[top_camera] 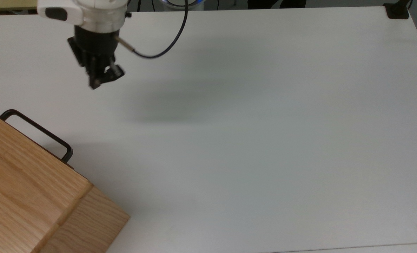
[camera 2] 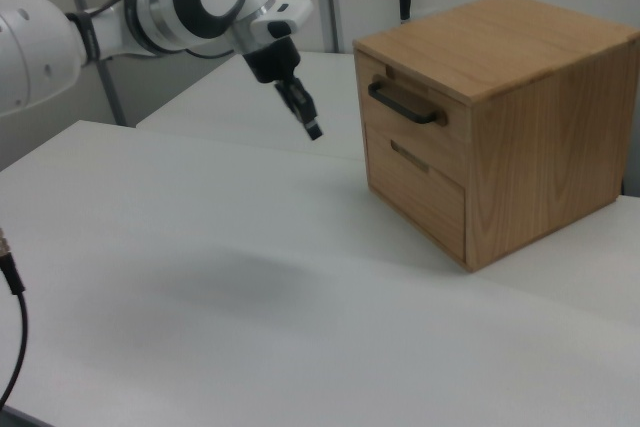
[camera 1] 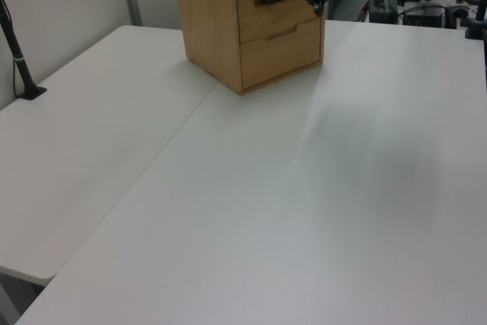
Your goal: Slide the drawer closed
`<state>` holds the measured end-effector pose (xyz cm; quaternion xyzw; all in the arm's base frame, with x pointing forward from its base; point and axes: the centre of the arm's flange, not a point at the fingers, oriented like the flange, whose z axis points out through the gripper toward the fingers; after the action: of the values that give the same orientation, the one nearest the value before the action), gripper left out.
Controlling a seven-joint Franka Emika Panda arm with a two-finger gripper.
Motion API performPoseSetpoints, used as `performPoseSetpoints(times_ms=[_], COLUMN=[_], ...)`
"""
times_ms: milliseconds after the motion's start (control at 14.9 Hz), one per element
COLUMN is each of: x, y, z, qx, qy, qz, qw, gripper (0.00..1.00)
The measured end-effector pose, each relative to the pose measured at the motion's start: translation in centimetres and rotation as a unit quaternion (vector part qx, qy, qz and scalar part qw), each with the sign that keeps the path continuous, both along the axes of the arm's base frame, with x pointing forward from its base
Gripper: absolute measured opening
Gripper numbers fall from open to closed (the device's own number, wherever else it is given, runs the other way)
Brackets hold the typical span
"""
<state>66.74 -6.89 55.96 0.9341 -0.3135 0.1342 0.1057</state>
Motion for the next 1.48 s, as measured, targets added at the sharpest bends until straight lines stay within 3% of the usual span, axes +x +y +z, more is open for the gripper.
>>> performPoseSetpoints(times_ms=[135, 336, 740, 942, 1076, 1211, 1278, 1345, 1480], x=[-1.6, -5.0, -9.9, -11.0, -11.0, -11.0, -11.0, -11.1, -11.1], y=[0.8, 2.3, 6.9, 7.2, 6.6, 5.3, 4.8, 4.4, 3.9], z=[1.1, 2.8, 4.5, 4.4, 4.2, 4.2, 4.2, 4.3, 4.3], qx=[0.036, 0.065, 0.061, 0.061, 0.052, 0.04, 0.038, 0.037, 0.037], qy=[0.011, 0.041, 0.061, 0.071, 0.083, 0.096, 0.097, 0.098, 0.099], qz=[0.031, 0.074, 0.164, 0.206, 0.254, 0.315, 0.324, 0.328, 0.33], qw=[0.9988, 0.9943, 0.9828, 0.974, 0.9623, 0.9435, 0.9401, 0.9389, 0.9381], gripper=[0.0, 0.0, 0.01, 0.03, 0.03, 0.04, 0.04, 0.1, 0.32])
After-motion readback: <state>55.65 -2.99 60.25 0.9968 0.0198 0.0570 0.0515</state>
